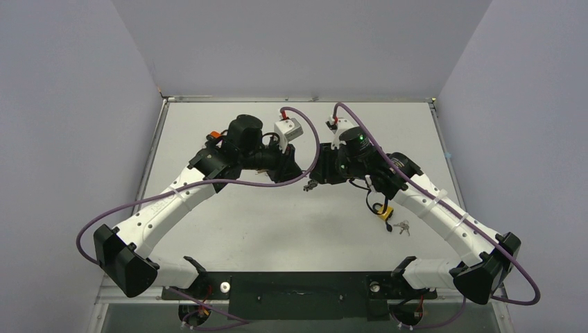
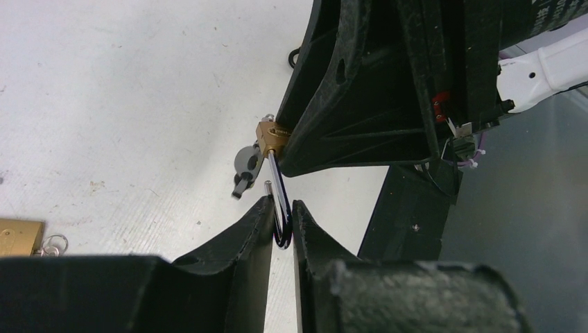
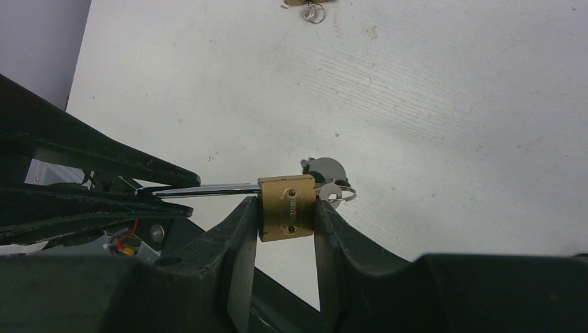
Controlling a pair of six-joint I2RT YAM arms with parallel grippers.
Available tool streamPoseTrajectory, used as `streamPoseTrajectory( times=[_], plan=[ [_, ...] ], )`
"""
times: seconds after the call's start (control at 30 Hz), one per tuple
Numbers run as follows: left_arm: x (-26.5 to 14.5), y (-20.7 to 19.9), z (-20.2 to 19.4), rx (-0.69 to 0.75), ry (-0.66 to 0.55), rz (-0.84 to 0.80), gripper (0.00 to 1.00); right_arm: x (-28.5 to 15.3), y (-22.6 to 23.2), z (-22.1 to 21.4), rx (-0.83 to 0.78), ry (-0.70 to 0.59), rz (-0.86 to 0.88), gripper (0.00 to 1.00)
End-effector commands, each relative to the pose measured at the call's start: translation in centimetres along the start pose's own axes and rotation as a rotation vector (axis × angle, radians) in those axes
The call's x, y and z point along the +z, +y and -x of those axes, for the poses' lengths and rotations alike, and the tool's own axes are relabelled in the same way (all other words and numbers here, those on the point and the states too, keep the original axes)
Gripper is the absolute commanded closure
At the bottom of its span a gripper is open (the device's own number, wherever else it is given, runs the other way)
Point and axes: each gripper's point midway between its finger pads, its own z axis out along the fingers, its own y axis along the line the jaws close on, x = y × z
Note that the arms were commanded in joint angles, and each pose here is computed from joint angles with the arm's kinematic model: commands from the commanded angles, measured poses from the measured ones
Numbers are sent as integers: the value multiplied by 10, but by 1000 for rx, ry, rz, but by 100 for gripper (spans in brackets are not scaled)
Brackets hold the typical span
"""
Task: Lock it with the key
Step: Lock the lock.
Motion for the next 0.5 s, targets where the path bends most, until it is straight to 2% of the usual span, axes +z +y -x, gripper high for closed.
streamPoseTrajectory(
  times=[0.0, 0.03, 0.1, 0.2, 0.23, 0.27, 0.3, 0.33, 0.4, 0.47],
  plan=[
    [0, -2, 22, 27, -62, 1, 91, -10, 10, 26, 11, -83, 27, 100],
    [0, -1, 22, 24, -66, 9, 96, -10, 11, 26, 11, -83, 27, 100],
    [0, 1, 24, 20, -74, 22, 100, -10, 10, 26, 10, -84, 25, 100],
    [-1, 5, 31, 6, -108, 51, 100, -11, 9, 28, 6, -97, 19, 100],
    [-3, 8, 36, -9, -130, 76, 100, -12, 9, 30, 5, -108, 17, 94],
    [-4, 11, 39, -29, -144, 100, 100, -15, 8, 31, 4, -124, 10, 83],
    [-7, 10, 45, -28, -170, 106, 100, -19, 9, 35, 1, -145, 14, 76],
    [-10, 12, 49, -42, -188, 122, 100, -20, 7, 36, 0, -157, 6, 63],
    [-19, 9, 60, -45, -231, 140, 100, -28, 8, 42, -11, -199, 12, 49],
    [-28, 7, 68, -41, -263, 155, 100, -40, 11, 49, -33, -245, 29, 40]
  ],
)
